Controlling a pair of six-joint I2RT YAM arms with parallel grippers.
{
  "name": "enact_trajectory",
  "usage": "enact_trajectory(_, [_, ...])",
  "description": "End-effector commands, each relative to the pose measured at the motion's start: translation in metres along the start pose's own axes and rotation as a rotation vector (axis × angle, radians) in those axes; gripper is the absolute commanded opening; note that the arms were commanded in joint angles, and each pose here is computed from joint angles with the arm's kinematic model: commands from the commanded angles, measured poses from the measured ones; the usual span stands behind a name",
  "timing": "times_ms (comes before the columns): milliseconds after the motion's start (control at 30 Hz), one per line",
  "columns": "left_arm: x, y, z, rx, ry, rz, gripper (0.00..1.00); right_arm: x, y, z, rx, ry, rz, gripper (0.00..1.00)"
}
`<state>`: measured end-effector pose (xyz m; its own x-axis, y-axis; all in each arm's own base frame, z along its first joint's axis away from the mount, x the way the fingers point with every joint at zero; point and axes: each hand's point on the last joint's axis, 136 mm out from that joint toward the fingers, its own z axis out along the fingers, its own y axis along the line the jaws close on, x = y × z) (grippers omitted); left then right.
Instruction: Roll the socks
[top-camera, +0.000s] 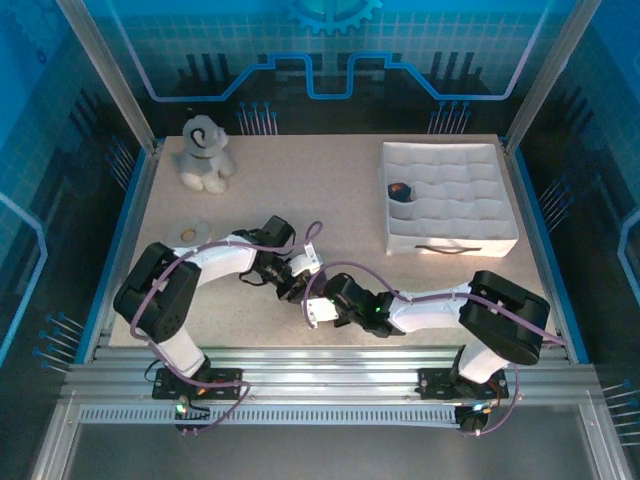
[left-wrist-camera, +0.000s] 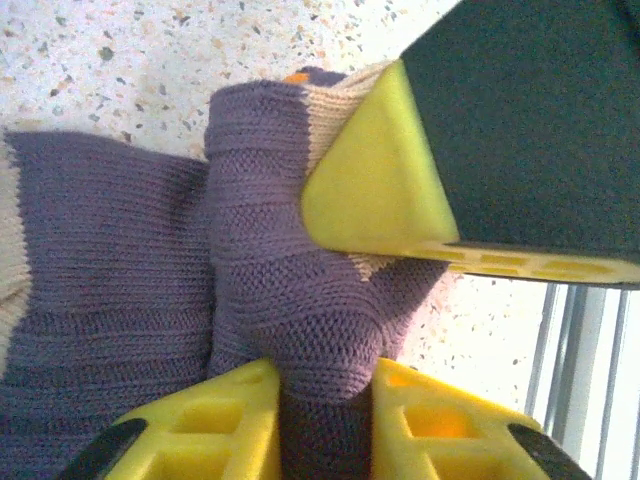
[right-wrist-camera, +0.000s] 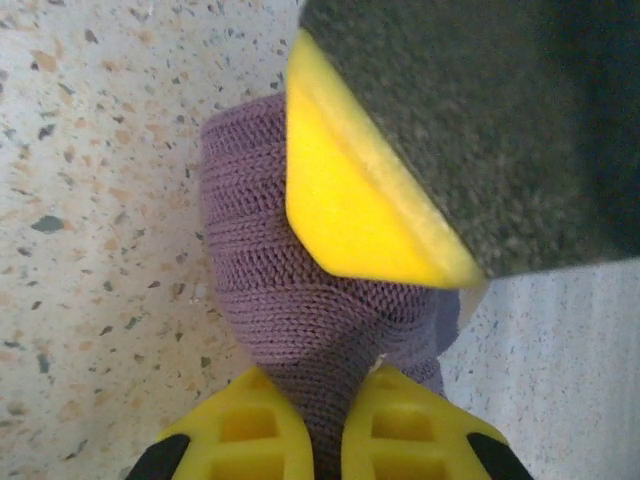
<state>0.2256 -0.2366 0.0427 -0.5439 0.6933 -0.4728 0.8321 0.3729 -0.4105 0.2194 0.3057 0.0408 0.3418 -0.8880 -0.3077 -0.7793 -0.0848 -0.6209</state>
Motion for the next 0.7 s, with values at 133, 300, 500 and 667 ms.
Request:
enact_trajectory(133, [0.013, 0.004, -0.019, -0.058, 0.027, -0.11, 0.35, 0.031, 0.034, -0.025, -0.325, 0.076, 0.174, 0.0])
enact_trajectory(300, [0.006, 0.012, -0.034, -0.117, -0.064, -0.134, 0.34, 0.036, 0.044, -0.033, -0.443, 0.095, 0.233, 0.0])
enact_trajectory(500, [0.012, 0.02, -0.044, -0.213, -0.096, -0.138, 0.34, 0.03, 0.056, -0.034, -0.577, 0.094, 0.282, 0.0])
enact_trajectory(667, [0.008, 0.027, -0.04, -0.205, -0.058, -0.297, 0.25, 0.029, 0.057, -0.032, -0.594, 0.101, 0.294, 0.0])
